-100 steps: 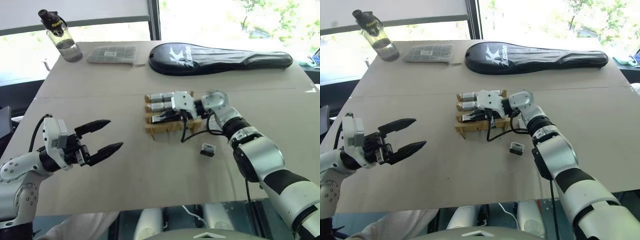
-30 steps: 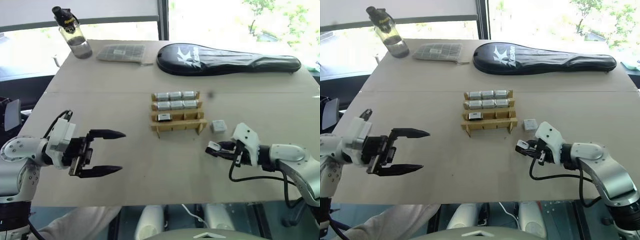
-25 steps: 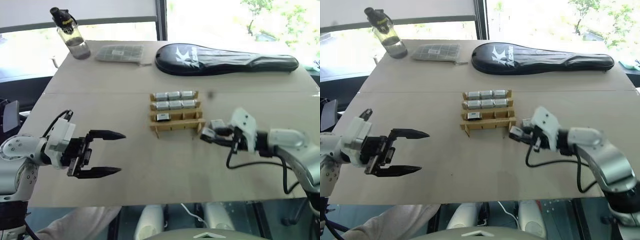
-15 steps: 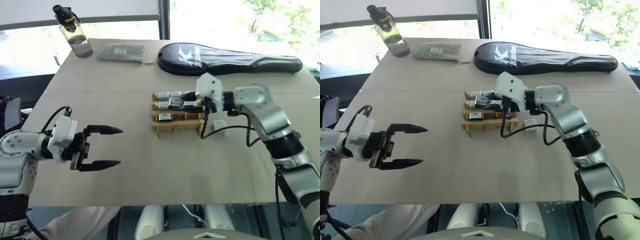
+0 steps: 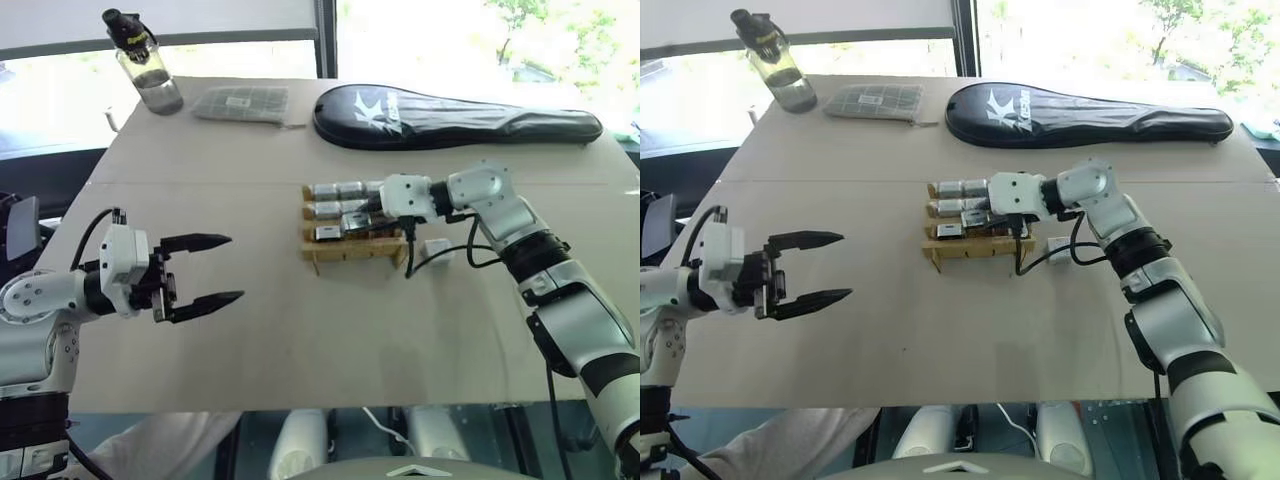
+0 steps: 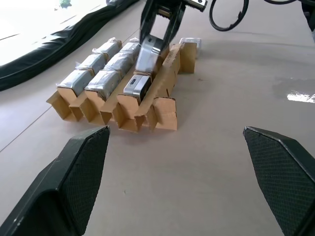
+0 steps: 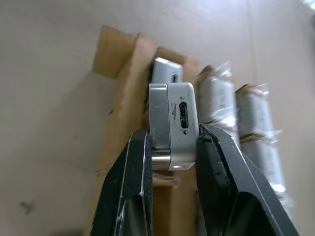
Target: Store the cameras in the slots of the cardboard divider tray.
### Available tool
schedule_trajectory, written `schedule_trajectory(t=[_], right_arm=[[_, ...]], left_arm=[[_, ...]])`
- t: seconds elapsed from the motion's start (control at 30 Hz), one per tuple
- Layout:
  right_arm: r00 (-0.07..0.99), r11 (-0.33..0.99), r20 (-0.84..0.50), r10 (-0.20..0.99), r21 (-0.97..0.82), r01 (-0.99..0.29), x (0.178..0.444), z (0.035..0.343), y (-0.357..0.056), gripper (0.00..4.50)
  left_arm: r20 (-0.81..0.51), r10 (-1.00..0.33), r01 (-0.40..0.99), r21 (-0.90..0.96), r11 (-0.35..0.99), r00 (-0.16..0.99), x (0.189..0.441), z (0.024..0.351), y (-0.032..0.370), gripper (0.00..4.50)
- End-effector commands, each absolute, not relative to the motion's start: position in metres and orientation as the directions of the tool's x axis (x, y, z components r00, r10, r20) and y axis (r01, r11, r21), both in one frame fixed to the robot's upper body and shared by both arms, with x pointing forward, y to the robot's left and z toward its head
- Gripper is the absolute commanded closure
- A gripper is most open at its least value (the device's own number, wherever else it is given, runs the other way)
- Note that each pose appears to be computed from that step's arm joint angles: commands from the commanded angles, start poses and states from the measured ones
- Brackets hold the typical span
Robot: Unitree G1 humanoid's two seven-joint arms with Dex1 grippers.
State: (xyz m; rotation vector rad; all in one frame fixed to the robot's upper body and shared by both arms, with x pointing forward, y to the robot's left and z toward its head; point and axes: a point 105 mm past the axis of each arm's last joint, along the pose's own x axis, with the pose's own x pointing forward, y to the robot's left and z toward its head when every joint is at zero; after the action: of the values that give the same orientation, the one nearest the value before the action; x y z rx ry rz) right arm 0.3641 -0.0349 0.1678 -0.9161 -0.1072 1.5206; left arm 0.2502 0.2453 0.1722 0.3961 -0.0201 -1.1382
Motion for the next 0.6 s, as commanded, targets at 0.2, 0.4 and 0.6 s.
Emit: schedule_trajectory(t=[0.2, 0.4, 0.6], right_arm=[[0.125, -0.177, -0.458, 0.88, -0.562, -0.808, 0.366, 0.179, -0.036, 3.82], [0.133, -0.16, -0.493, 0.86, -0.507, -0.847, 0.37, 0.169, -0.036, 3.82], [0.142, -0.131, -0.524, 0.84, -0.449, -0.884, 0.375, 0.164, -0.038, 2.79]], left_arm=[[-0.159, -0.897, 0.869, 0.364, 0.334, 0.412, 0.25, 0.183, 0.244, 0.0], [-0.165, -0.902, 0.876, 0.357, 0.323, 0.4, 0.25, 0.182, 0.244, 0.0], [-0.164, -0.901, 0.876, 0.355, 0.326, 0.402, 0.25, 0.181, 0.245, 0.0]])
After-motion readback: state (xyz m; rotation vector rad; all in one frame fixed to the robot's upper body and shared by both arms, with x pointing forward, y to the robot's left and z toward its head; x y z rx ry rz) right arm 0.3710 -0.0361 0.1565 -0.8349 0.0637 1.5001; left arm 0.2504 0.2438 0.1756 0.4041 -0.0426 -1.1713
